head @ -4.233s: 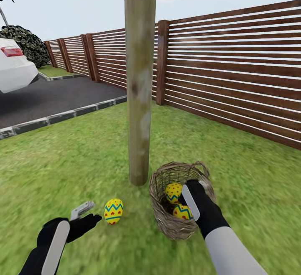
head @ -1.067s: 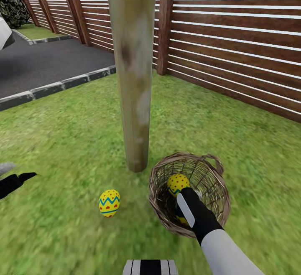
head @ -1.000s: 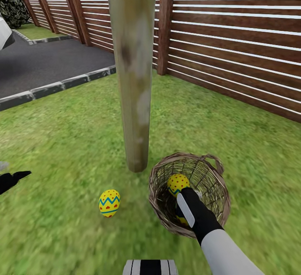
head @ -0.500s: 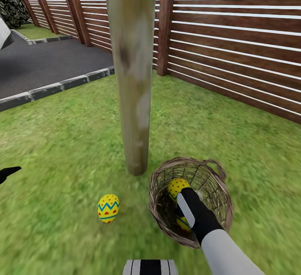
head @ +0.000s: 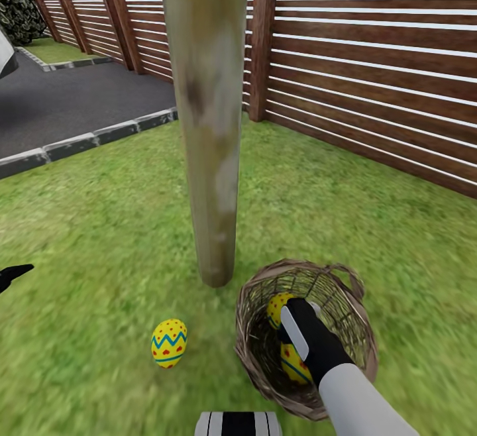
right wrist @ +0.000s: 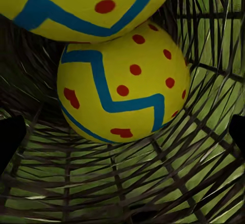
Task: Take the three Easter eggs out of the wicker basket on the lawn in the garden, then place them on the lawn next to a single tree (choose any tree) so that all three eggs are next to the same tree and none are left in the basket.
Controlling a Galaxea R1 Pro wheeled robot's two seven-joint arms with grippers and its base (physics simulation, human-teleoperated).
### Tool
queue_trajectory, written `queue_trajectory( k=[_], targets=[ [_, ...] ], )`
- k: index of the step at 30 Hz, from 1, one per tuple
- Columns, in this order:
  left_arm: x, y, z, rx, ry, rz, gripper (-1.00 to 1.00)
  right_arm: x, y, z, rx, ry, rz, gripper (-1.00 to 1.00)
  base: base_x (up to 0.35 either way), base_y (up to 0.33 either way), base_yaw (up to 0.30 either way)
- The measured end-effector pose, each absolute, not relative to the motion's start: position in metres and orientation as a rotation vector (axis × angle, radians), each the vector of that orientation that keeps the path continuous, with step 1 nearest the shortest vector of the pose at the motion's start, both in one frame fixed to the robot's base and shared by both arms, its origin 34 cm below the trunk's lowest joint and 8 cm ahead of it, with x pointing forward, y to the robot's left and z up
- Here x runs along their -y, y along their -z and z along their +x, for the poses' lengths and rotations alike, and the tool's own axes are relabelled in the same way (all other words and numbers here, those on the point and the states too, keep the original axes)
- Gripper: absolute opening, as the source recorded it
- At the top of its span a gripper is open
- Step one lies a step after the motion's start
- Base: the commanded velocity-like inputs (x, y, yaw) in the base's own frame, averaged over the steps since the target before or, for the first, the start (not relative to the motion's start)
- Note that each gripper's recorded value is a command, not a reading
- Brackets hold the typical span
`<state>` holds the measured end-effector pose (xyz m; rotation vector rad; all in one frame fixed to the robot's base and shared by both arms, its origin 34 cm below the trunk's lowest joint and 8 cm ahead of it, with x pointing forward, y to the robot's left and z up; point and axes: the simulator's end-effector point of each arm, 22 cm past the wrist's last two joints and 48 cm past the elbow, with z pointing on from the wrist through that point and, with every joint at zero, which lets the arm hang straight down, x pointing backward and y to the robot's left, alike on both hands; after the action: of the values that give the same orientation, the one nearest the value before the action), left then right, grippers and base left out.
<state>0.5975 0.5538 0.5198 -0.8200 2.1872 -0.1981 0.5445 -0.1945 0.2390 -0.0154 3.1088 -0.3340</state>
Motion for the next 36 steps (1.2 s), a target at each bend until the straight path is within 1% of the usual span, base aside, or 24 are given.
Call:
queue_trajectory(
  k=[6,10,20,36],
  targets=[
    [-0.548,-0.514,0.597,-2.185,0.223,-0.834,1.0,0.195,-0.239,0.545,-3.109,0.334,-0.013,1.0,0.034,0.0,0.0],
    [-0.529,-0.498,0.595,-2.184,0.287,-0.872,1.0,0.195,-0.239,0.545,-3.109,0.333,-0.013,1.0,0.007,0.0,0.0],
    [-0.506,-0.482,0.594,-2.183,0.355,-0.908,1.0,0.196,-0.239,0.547,-3.095,0.336,-0.002,1.0,0.001,0.0,0.0],
    [-0.513,-0.469,0.599,-2.15,0.318,-0.943,1.0,0.199,-0.226,0.551,-3.073,0.353,0.024,1.0,0.0,0.0,0.0]
  ],
)
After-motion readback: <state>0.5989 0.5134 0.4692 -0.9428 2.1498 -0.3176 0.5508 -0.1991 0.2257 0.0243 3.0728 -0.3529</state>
